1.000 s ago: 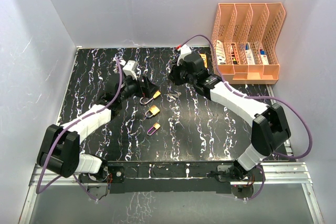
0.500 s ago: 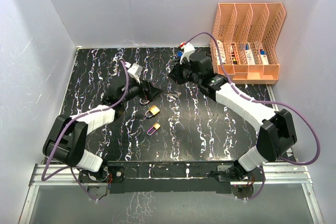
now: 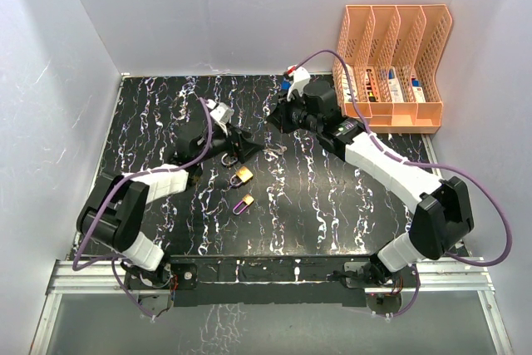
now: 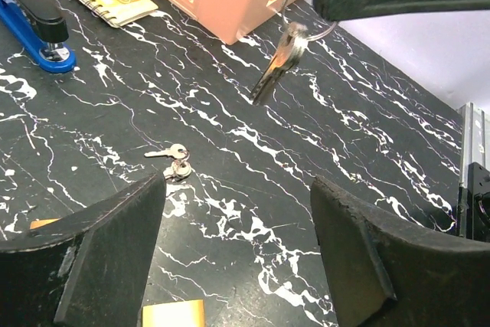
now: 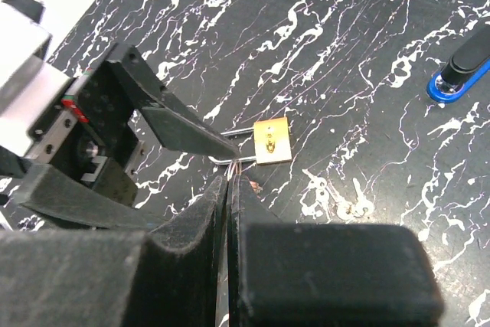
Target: Unlock with the key
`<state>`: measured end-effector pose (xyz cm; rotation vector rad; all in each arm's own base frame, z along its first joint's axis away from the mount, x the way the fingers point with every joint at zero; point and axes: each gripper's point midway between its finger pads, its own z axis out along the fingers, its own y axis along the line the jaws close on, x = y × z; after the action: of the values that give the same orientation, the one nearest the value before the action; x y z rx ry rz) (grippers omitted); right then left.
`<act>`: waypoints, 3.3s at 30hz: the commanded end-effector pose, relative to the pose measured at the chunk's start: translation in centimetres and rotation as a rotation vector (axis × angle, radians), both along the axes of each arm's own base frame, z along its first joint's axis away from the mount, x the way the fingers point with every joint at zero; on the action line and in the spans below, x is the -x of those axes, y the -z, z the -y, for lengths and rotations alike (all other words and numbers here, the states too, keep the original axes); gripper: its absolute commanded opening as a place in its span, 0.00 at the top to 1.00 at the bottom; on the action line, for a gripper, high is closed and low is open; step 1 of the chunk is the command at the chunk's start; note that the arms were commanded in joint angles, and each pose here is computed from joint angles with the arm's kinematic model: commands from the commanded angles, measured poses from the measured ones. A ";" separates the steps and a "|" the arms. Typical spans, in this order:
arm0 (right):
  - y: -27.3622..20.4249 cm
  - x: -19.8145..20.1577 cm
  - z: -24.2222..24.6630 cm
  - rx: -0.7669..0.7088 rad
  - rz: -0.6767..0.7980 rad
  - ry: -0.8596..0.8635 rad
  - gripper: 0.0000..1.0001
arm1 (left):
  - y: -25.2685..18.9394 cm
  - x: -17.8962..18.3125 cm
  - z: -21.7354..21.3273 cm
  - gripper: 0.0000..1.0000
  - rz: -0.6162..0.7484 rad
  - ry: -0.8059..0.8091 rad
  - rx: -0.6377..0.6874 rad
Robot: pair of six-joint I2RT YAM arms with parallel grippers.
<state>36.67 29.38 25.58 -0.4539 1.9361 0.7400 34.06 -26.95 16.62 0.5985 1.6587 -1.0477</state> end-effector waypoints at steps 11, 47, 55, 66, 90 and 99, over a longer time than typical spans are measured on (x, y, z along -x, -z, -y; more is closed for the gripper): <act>-2.5 0.4 0.3 -0.113 -0.015 0.056 1.00 | -2.5 -1.1 2.9 0.49 0.171 -0.082 -0.056; -1.5 -0.2 0.5 -0.220 -0.168 0.197 1.00 | -3.6 -0.1 4.5 0.69 0.317 -0.230 -0.037; -1.6 0.0 0.3 -0.232 -0.174 0.186 1.00 | -3.8 -0.6 4.1 0.74 0.326 -0.268 -0.040; -1.5 -0.1 0.7 -0.231 -0.175 0.208 1.00 | -4.4 -1.2 4.0 1.00 0.332 -0.297 -0.041; -0.3 -0.4 1.4 -0.191 -0.182 0.245 1.00 | -3.5 -0.6 3.0 1.00 0.299 -0.311 -0.082; -0.1 -0.5 1.2 -0.189 -0.189 0.245 1.00 | -3.7 0.1 3.7 0.75 0.286 -0.264 -0.051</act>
<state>36.49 28.22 24.53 -0.0451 2.0751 0.8130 34.84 -30.41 17.32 0.5246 1.5546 -0.6437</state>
